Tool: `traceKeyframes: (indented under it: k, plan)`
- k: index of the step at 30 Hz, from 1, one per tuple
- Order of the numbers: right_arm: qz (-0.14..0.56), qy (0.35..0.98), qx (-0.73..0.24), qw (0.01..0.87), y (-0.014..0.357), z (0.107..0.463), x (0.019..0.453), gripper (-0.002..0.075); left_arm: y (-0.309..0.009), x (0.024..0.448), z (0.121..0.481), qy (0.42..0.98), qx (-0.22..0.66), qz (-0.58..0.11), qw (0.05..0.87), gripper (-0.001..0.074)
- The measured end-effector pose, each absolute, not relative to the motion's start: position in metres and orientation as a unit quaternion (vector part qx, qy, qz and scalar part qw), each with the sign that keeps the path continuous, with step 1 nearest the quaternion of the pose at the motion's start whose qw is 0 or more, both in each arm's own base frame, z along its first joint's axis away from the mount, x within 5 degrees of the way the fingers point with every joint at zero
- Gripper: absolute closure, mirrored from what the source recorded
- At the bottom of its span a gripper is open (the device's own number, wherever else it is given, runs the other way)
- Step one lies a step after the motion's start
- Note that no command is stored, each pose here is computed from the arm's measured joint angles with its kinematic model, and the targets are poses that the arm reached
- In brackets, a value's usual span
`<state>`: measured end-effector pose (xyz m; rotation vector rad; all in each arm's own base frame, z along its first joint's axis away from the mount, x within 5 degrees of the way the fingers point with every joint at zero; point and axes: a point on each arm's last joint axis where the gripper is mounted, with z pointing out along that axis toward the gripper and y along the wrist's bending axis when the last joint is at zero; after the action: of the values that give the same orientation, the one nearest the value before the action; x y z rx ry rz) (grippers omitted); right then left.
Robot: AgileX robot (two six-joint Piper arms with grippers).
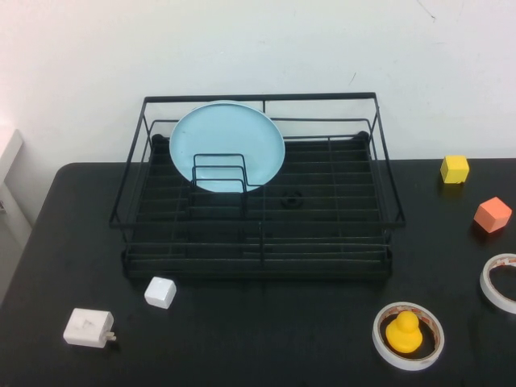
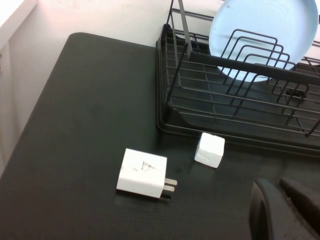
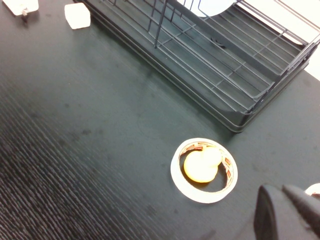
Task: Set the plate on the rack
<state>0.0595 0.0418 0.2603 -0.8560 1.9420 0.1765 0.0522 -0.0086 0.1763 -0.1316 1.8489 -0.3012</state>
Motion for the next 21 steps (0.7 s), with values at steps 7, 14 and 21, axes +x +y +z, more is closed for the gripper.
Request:
traceKeyframes:
  k: [7, 14, 21]
  plan:
    - [0.073, 0.798, -0.352, 0.485, 0.0418, 0.2603, 0.0595, 0.0726, -0.0086, 0.0522, 0.1763, 0.794, -0.058, -0.130, 0.590, 0.0737]
    - [0.072, 0.801, -0.345, 0.485, 0.0413, 0.2603, 0.0599, 0.0726, -0.0085, 0.0522, 0.1763, 0.794, -0.059, -0.130, 0.591, 0.0737]
    - [0.028, 0.799, -0.320, 0.509, 0.0350, 0.2636, 0.0604, 0.0726, -0.0085, 0.0522, 0.1763, 0.794, -0.059, -0.130, 0.591, 0.0737]
